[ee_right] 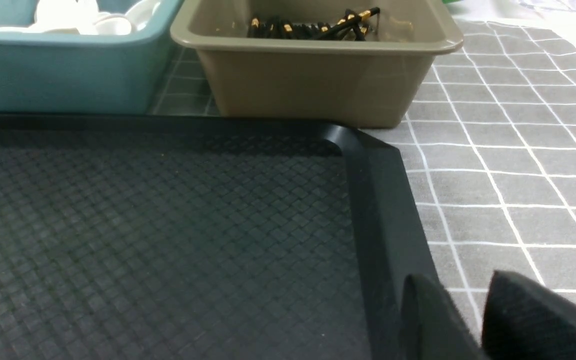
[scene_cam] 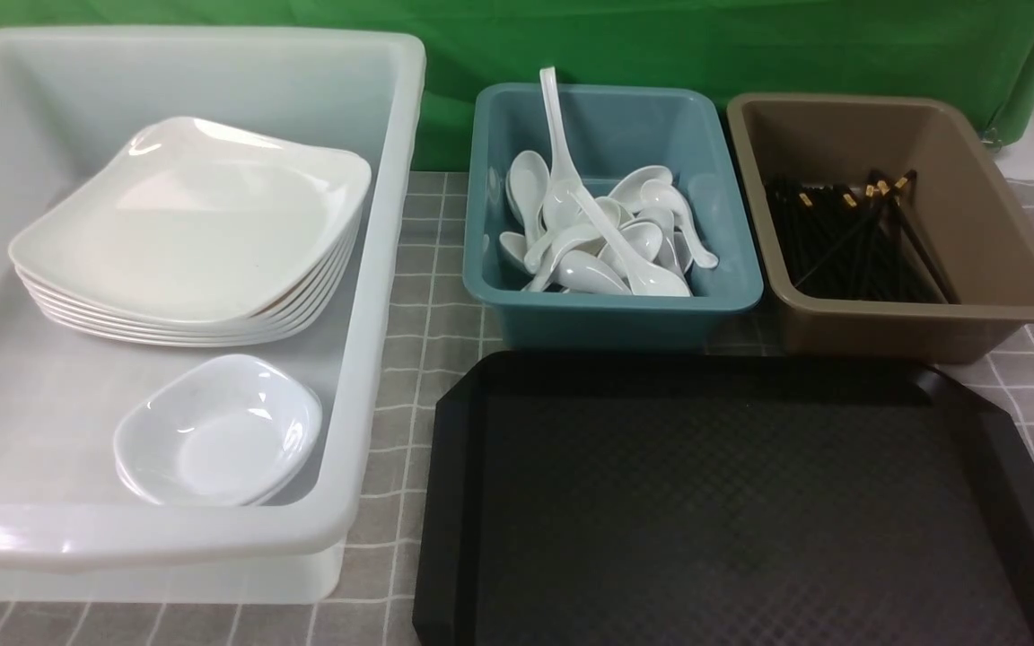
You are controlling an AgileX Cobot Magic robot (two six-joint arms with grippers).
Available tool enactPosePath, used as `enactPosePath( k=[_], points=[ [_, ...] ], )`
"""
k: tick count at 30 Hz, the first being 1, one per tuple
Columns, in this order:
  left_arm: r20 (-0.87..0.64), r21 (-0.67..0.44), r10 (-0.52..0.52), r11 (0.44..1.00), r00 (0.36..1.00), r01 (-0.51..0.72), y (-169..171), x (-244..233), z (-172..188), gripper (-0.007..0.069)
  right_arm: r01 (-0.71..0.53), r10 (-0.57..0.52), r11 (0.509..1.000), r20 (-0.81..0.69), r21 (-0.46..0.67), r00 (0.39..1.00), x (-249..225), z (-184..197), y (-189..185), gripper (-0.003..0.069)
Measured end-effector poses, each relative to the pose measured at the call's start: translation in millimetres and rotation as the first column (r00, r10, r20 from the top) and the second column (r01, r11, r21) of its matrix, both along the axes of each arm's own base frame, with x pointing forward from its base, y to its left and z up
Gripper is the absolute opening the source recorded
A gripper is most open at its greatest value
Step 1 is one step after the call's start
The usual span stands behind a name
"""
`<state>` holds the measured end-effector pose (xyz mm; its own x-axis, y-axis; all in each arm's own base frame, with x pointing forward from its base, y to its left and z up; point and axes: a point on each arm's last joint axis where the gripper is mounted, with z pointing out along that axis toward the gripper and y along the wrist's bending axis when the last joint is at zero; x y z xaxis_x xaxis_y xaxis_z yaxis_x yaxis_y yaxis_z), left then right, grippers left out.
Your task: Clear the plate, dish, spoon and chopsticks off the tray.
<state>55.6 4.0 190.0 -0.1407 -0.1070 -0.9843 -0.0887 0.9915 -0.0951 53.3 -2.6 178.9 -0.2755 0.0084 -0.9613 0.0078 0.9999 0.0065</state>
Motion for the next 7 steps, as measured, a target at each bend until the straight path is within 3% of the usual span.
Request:
enactPosePath(
  k=[7],
  points=[
    [0.0, 0.005, -0.001, 1.0, 1.0, 0.001, 0.0, 0.0, 0.0, 0.001, 0.0, 0.0, 1.0, 0.0, 0.0, 1.0, 0.0, 0.0, 0.0, 0.0234]
  ],
)
